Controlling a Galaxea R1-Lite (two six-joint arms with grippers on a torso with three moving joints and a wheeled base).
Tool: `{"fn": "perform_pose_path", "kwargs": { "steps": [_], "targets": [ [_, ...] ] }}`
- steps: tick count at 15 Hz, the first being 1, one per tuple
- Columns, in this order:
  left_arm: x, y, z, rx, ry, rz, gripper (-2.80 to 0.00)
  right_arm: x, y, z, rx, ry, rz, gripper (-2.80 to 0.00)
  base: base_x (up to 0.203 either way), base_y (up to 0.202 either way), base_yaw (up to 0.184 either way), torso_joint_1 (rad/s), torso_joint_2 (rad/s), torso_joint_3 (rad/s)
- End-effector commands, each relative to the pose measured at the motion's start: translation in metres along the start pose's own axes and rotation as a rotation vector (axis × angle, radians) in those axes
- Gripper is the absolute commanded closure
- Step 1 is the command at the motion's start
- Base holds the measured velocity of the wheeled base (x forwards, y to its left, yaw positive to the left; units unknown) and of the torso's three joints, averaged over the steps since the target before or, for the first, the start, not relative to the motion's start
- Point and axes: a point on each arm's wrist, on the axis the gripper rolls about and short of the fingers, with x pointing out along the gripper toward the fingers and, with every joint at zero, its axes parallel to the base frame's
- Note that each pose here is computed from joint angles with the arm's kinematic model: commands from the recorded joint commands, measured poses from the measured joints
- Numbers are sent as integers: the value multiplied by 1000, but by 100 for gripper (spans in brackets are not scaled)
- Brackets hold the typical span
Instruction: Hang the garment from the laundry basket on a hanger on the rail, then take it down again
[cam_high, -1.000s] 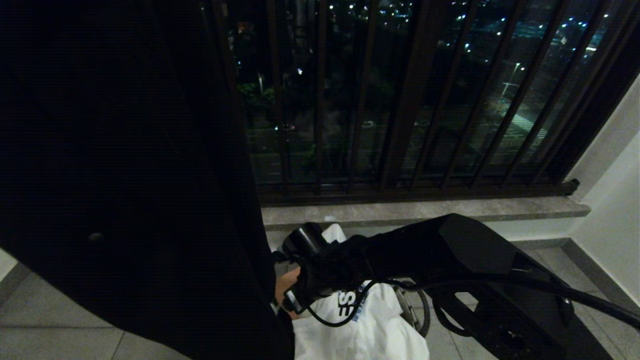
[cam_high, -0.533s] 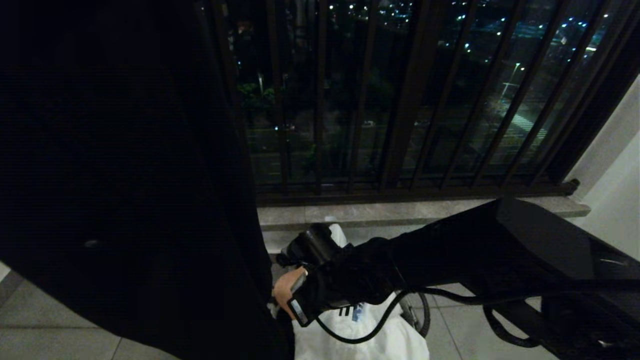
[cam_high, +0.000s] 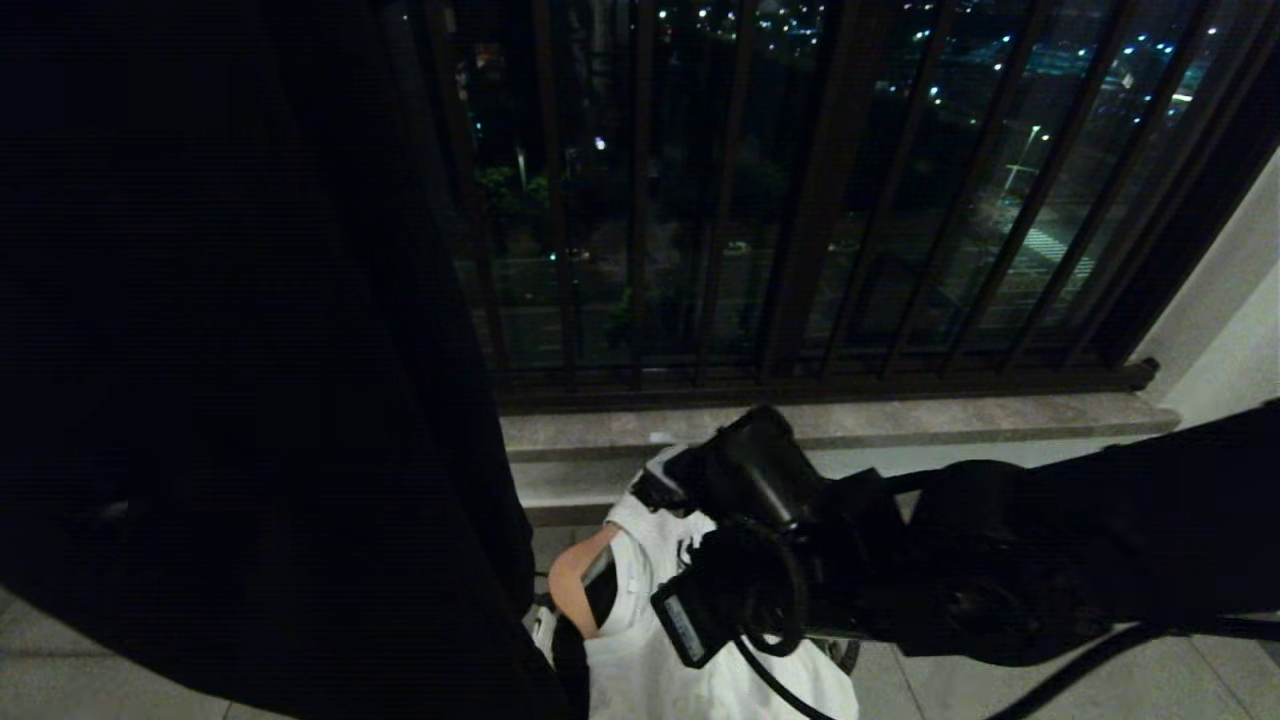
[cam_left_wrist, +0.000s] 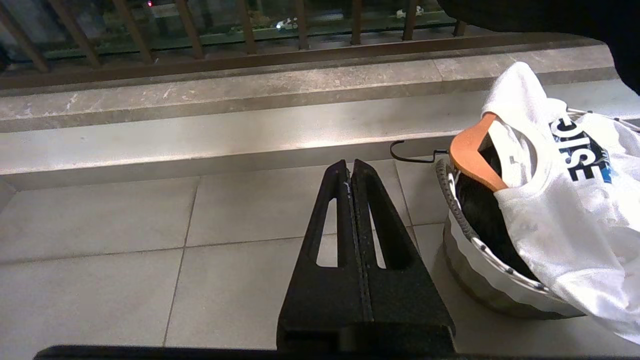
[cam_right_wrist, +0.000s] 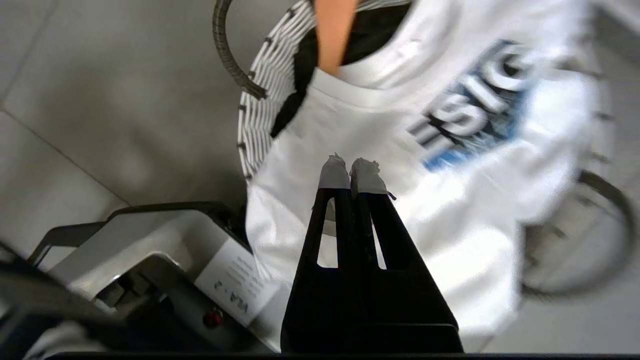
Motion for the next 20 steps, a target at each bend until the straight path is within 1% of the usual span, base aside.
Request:
{"fn": "perform_pose_path", "kwargs": {
  "steps": [1, 3, 7, 9, 11, 12, 14, 16, 19, 20],
  "targets": [
    [0, 0, -1, 0, 2, 0, 0, -51, -7, 0, 13, -97, 0, 0, 0, 0, 0, 0, 0, 0],
    [0, 0, -1, 0, 2, 0, 0, -86, -15, -10, 29, -150, -25, 0, 0, 0, 0, 0, 0, 0],
    [0, 0, -1, 0, 2, 0, 0, -152, -42, -36, 98, -278, -133, 0, 0, 0, 0, 0, 0, 0],
    [0, 0, -1, 0, 2, 0, 0, -180, -67, -49, 176, -332, -243, 0, 0, 0, 0, 0, 0, 0],
    [0, 0, -1, 0, 2, 0, 0, -206, -93, -64, 273, -383, -408, 0, 0, 0, 0, 0, 0, 0],
    [0, 0, -1, 0, 2, 0, 0, -224, -98, -73, 309, -430, -474, 0, 0, 0, 0, 0, 0, 0],
    [0, 0, -1, 0, 2, 0, 0, -255, -95, -89, 336, -529, -540, 0, 0, 0, 0, 0, 0, 0],
    [0, 0, -1, 0, 2, 0, 0, -283, -85, -108, 350, -635, -595, 0, 0, 0, 0, 0, 0, 0],
    [0, 0, -1, 0, 2, 0, 0, -318, -64, -146, 376, -717, -692, 0, 0, 0, 0, 0, 0, 0],
    [0, 0, -1, 0, 2, 0, 0, -326, -57, -159, 397, -726, -760, 0, 0, 0, 0, 0, 0, 0]
  ]
}}
